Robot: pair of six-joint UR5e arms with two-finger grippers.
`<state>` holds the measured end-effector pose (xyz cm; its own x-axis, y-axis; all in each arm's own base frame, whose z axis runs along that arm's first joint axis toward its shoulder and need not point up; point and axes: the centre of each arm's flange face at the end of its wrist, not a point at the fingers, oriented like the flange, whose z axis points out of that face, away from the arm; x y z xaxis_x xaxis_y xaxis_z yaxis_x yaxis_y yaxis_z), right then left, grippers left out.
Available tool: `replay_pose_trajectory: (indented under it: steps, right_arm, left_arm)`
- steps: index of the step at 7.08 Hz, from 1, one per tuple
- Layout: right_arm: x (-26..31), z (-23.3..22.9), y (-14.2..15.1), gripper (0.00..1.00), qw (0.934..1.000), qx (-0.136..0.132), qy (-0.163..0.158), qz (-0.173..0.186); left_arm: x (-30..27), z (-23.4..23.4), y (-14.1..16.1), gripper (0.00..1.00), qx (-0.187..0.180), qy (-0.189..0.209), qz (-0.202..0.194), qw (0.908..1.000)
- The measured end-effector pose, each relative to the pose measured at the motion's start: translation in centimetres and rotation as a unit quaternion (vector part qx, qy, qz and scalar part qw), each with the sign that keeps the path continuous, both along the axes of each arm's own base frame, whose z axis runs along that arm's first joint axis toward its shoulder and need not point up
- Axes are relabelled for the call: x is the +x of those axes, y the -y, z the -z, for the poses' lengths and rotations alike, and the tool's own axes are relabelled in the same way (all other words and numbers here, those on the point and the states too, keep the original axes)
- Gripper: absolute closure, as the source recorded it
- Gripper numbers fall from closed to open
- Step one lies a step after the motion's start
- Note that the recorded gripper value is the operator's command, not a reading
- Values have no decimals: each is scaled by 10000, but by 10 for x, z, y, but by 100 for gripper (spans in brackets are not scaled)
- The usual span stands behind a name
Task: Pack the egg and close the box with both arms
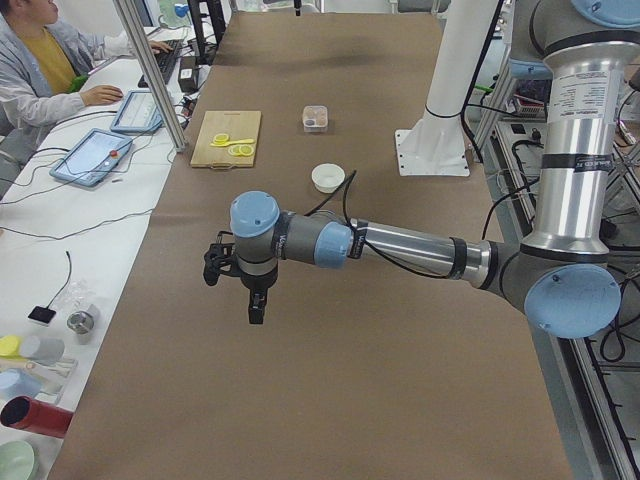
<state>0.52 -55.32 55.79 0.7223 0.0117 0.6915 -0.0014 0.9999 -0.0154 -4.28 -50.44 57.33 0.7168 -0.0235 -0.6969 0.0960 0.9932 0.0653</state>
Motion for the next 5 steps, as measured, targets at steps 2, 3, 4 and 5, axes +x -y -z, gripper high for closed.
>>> replay_pose_trajectory:
  steps: [2, 3, 4, 5]
  right_arm:
    - [19, -29, -9, 0, 9997, -190, -93, -102]
    - [25, -38, -13, 0, 9997, -149, -197, -27]
    - [28, -42, -15, 0, 9995, -45, -304, 92]
    - [29, -43, -15, 0, 9992, 35, -363, 175]
  left_arm:
    - [3, -1, -7, 1, -79, -216, -28, 9997]
    - [4, 1, -7, 1, -72, -274, -38, 9996]
    - [4, 4, -6, 1, -45, -291, -47, 9996]
    - [4, 5, -6, 1, -19, -295, -54, 9995]
